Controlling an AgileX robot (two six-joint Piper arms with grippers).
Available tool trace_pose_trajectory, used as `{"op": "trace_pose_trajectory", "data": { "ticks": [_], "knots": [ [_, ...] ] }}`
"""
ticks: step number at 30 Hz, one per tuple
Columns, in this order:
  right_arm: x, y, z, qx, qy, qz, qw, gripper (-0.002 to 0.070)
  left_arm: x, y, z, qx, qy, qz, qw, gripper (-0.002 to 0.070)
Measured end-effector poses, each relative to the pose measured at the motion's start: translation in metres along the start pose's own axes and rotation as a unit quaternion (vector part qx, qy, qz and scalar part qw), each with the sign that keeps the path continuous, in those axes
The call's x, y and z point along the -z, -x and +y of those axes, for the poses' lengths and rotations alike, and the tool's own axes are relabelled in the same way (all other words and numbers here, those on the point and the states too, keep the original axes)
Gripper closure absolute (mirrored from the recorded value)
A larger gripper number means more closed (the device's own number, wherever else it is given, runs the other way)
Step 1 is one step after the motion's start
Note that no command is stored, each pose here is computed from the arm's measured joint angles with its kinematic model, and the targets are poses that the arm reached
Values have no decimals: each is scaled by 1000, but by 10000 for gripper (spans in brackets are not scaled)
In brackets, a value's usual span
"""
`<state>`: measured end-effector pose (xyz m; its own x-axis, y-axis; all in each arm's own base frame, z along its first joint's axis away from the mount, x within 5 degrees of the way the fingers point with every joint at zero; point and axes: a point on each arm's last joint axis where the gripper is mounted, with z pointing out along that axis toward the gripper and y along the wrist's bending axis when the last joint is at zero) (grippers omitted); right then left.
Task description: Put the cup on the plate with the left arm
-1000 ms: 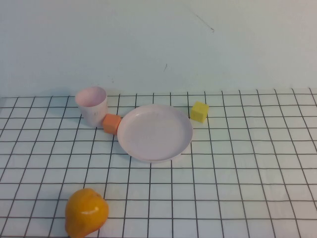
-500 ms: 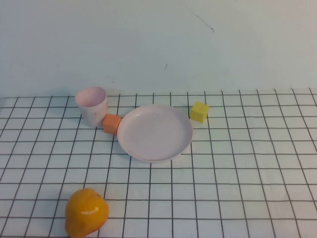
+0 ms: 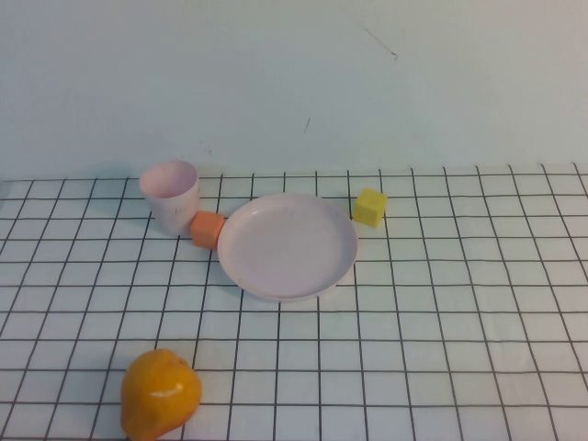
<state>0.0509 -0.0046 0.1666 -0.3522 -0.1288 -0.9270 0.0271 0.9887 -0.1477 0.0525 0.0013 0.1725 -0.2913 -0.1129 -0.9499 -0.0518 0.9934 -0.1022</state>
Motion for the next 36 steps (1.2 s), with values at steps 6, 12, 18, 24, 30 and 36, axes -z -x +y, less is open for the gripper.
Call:
{"op": "trace_pose_trajectory", "data": {
  "ticks": [6,12,18,24,30,36],
  "knots": [
    [0,0,0,0,0,0,1000,678,0,0,2,-44,10,-1,999,678],
    [0,0,0,0,0,0,1000,678,0,2,2,-68,12,-12,998,678],
    [0,0,0,0,0,0,1000,678,0,11,0,-63,2,-66,996,678],
    [0,0,0,0,0,0,1000,678,3,23,-3,-62,-7,-138,988,678],
    [0,0,0,0,0,0,1000,678,4,28,-3,-63,-9,-164,984,678],
    [0,0,0,1,0,0,1000,678,4,28,-3,-69,-8,-164,984,678]
  ]
}}
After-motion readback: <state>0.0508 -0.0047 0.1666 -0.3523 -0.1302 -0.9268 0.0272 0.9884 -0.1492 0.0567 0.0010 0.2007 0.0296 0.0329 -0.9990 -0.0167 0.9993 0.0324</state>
